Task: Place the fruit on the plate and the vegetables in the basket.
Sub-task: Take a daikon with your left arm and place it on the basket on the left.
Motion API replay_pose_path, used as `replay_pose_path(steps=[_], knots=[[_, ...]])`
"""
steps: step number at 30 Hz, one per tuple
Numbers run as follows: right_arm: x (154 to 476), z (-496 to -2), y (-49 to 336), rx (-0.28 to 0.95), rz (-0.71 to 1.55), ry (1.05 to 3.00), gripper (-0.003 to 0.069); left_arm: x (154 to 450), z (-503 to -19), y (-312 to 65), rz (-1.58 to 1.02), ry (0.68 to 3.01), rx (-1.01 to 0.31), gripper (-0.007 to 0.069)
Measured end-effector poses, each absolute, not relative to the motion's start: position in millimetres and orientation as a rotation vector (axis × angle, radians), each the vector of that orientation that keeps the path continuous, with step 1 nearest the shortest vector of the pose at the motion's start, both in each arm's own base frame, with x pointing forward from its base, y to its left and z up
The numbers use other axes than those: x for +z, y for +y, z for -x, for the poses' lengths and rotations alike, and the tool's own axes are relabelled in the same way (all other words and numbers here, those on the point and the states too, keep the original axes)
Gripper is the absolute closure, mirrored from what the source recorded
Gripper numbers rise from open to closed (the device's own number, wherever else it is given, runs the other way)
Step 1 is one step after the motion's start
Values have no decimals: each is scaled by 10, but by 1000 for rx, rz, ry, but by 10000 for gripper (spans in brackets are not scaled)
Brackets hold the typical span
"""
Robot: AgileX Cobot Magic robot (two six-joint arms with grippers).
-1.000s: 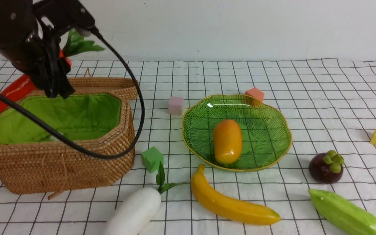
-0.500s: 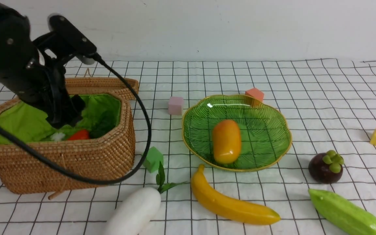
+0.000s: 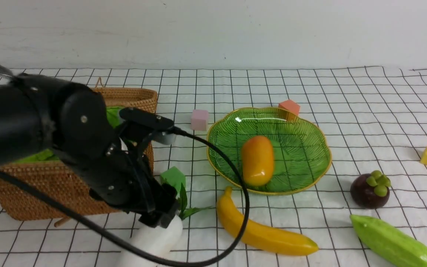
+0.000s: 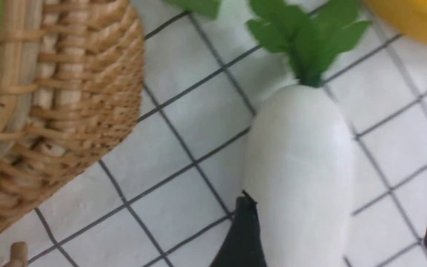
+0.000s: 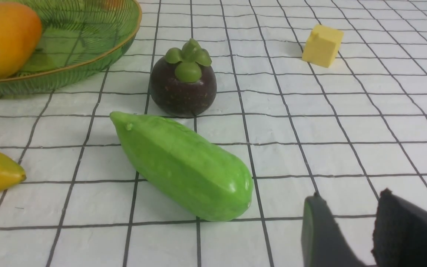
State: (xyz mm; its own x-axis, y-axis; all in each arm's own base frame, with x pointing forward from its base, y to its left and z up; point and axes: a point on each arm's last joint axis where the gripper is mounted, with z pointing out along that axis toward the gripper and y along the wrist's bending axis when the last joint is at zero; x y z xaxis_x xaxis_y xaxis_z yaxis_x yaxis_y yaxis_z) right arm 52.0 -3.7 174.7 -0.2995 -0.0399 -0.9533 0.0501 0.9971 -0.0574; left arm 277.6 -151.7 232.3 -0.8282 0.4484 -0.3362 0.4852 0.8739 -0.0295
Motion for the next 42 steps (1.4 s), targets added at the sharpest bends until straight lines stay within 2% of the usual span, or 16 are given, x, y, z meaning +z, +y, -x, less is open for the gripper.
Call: replay_pose_path(steps=[6, 10, 12, 15, 18, 21, 22, 23, 25, 29, 31, 36, 38, 39, 40, 42], knots=[[1747, -520, -37, -88, -7, 1873, 416, 1793, -2900, -1585, -751, 2871, -113, 46], [1747, -520, -37, -88, -7, 1873, 416, 1725, -2870, -1610, -910, 2899, -144, 144], [1747, -520, -37, -88, -7, 1873, 416, 1820, -2872, -1629, -980, 2914, -161, 150], [1747, -520, -37, -88, -7, 1873, 416, 2089, -2912, -1660, -1033, 2909, -171, 149], [1747, -520, -37, -88, -7, 1873, 416, 2609, -2997, -1670, -1056, 2809, -129, 149], [1747, -520, -37, -88, -7, 1873, 416, 3172, -3087, -1575, -1057, 2634, 58, 149], [1747, -520, -37, -88, -7, 1873, 416, 3210, -3093, -1564, -1055, 2620, 76, 149], [1747, -520, -37, -88, -7, 1873, 416, 3516, -3122, -1449, -1037, 2509, 236, 149], [1747, -520, -37, -88, -7, 1873, 416, 3816, -3177, -1248, -976, 2390, 431, 149], [1747, -520, -37, -88, -7, 1873, 416, 3999, -3319, -928, -869, 2288, 573, 149], [1747, -520, -37, -88, -7, 1873, 416, 4000, -3347, -866, -845, 2284, 580, 149], [1747, -520, -37, -88, -7, 1873, 416, 3723, -3523, -532, -773, 2370, 520, 149], [1747, -520, -37, -88, -7, 1873, 416, 3413, -3601, -382, -722, 2465, 439, 135], [1747, -520, -37, -88, -7, 1873, 416, 3272, -3629, -330, -694, 2499, 393, 109], [1747, -520, -37, -88, -7, 1873, 416, 3086, -3661, -265, -657, 2535, 336, 36], [1747, -520, -37, -88, -7, 1873, 416, 2897, -3663, -210, -627, 2579, 290, -15]])
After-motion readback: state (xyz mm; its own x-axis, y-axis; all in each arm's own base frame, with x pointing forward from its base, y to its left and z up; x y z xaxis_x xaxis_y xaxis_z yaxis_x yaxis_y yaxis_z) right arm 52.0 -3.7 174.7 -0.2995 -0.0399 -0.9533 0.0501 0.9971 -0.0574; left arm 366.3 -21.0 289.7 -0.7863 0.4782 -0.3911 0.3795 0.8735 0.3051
